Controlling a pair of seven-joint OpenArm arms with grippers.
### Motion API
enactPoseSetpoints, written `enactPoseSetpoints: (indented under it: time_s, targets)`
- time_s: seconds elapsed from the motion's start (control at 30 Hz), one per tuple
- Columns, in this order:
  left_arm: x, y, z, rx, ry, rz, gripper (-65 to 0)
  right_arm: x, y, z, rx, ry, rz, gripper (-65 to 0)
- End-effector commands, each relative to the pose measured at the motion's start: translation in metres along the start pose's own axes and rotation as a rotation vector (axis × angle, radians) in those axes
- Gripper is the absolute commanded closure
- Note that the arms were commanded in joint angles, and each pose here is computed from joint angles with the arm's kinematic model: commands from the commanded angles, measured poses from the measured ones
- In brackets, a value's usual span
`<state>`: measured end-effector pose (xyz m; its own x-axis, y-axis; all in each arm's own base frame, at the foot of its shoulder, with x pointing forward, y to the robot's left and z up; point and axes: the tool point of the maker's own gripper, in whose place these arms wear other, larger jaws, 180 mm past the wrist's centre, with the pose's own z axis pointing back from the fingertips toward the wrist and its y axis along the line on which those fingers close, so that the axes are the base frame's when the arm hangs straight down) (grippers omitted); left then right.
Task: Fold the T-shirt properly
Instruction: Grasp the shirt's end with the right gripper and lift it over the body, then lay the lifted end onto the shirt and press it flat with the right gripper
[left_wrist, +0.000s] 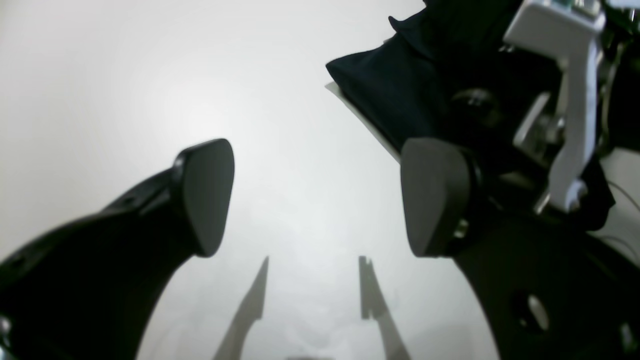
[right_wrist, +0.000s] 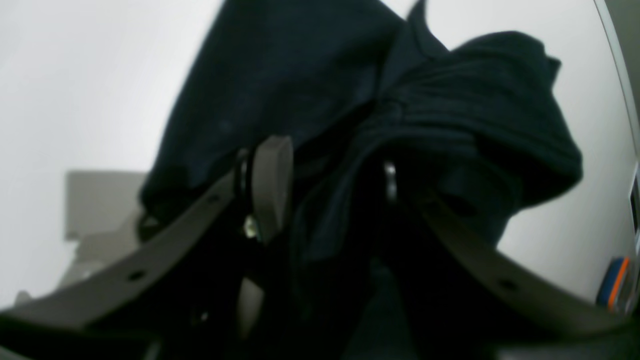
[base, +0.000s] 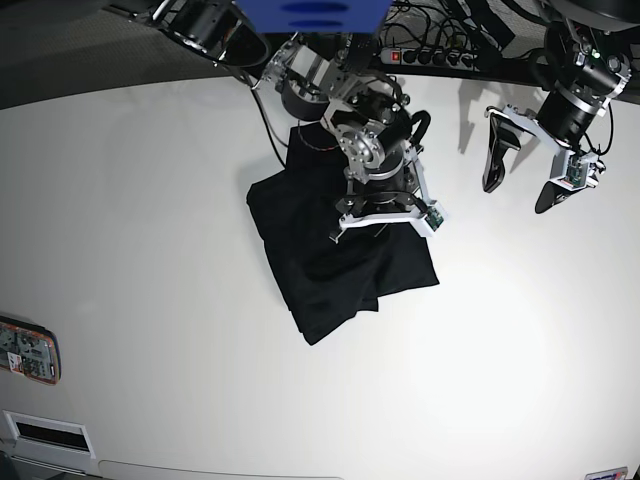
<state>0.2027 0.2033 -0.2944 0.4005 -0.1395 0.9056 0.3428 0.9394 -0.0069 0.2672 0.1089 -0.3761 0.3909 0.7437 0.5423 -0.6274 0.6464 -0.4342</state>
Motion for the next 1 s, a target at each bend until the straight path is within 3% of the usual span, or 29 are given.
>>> enactPoseSetpoints:
  time_s: [0.0, 0.17, 0.27, 0.4, 0.77, 0.97]
  targets:
    - [0.011, 0.000, 0.002, -0.003, -0.045, -0.002, -49.2, 0.025, -0.015, 0.003, -0.040, -0.071, -0.006, -19.2]
    - [0.011, 0.000, 0.002, -0.003, -0.044, -0.002, -49.2, 0.040, -0.031, 0.003, -0.073, -0.106, -0.004, -8.6]
    - [0.010, 0.000, 0.003, -0.004, -0.042, -0.001, -49.2, 0.052, -0.040, 0.004, -0.092, -0.131, -0.001, -5.8]
    - [0.010, 0.000, 0.003, -0.004, -0.042, -0.001, -49.2, 0.060, -0.043, 0.005, -0.100, -0.152, 0.013, -9.8]
    - [0.011, 0.000, 0.002, -0.003, -0.043, -0.003, -49.2, 0.049, 0.019, 0.001, -0.019, -0.141, 0.207, -27.1]
    - [0.011, 0.000, 0.002, -0.003, -0.043, -0.003, -49.2, 0.066, 0.016, 0.018, -0.015, -0.206, 0.174, -30.5]
